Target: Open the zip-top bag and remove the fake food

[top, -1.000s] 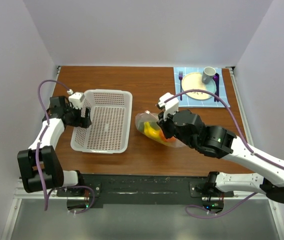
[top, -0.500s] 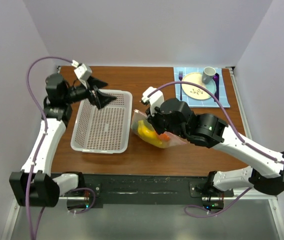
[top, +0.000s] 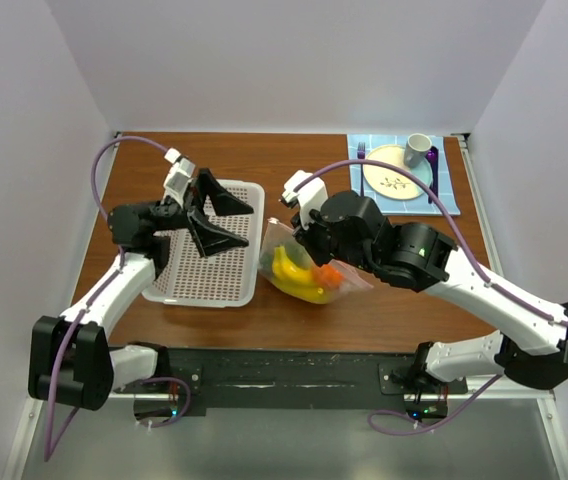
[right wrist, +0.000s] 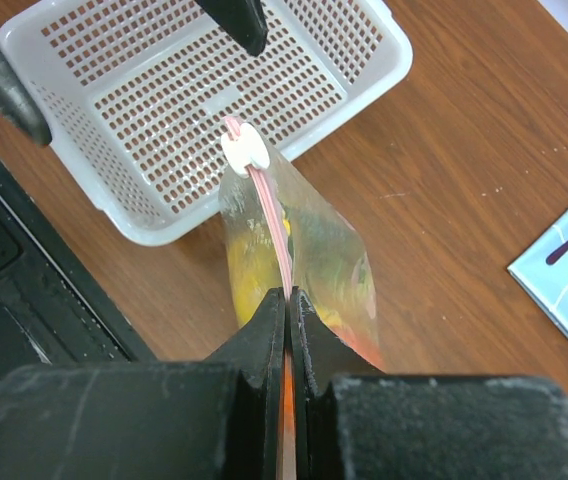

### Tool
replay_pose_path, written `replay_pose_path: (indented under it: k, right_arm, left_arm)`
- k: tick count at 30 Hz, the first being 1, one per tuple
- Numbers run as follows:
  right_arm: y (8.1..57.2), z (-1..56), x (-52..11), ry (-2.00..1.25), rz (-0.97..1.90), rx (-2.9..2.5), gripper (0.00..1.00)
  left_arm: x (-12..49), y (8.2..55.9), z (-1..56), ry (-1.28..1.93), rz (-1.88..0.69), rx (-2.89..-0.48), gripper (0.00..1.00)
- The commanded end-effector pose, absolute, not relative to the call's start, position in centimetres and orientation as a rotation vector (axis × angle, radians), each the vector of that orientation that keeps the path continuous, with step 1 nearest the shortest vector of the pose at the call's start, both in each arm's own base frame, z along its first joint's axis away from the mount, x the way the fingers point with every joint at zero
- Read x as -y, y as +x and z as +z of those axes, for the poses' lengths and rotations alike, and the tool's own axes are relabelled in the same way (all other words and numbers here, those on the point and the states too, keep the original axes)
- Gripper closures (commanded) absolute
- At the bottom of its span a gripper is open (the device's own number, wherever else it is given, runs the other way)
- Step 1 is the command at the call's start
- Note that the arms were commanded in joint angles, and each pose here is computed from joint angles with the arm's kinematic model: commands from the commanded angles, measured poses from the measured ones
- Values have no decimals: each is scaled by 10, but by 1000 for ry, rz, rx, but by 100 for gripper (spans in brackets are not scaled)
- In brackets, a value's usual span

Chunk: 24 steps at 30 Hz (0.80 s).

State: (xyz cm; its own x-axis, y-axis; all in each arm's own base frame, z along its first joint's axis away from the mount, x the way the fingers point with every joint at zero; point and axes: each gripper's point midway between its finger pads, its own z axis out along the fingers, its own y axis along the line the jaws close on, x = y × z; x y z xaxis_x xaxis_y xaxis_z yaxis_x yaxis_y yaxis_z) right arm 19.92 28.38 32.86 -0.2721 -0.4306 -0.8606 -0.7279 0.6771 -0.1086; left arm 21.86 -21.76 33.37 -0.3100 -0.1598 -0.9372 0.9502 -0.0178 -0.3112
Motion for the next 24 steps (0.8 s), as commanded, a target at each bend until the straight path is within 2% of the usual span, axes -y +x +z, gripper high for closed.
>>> replay_pose_path:
  k: [1, 8, 13, 21, 24]
  right_arm:
    - [197, 348, -295, -901, 461, -1863, 100]
    - [195, 343, -304, -902, 496, -1877, 100]
    - [189, 352, -314, -919, 566, -1876, 100]
    - [191, 363, -313, -905, 567, -1847, 100]
    - [190, 362, -312, -904, 566, -1847, 100]
  left_arm:
    - [224, 192, 369, 1092, -1378, -995, 0]
    - [239, 201, 365, 1137, -1393, -979, 2]
    - [247, 209, 358, 1108, -1425, -1022, 15]
    - [256, 200, 336, 1194, -1464, -1057, 20]
    - [257, 204, 331, 1200, -1462, -1069, 30]
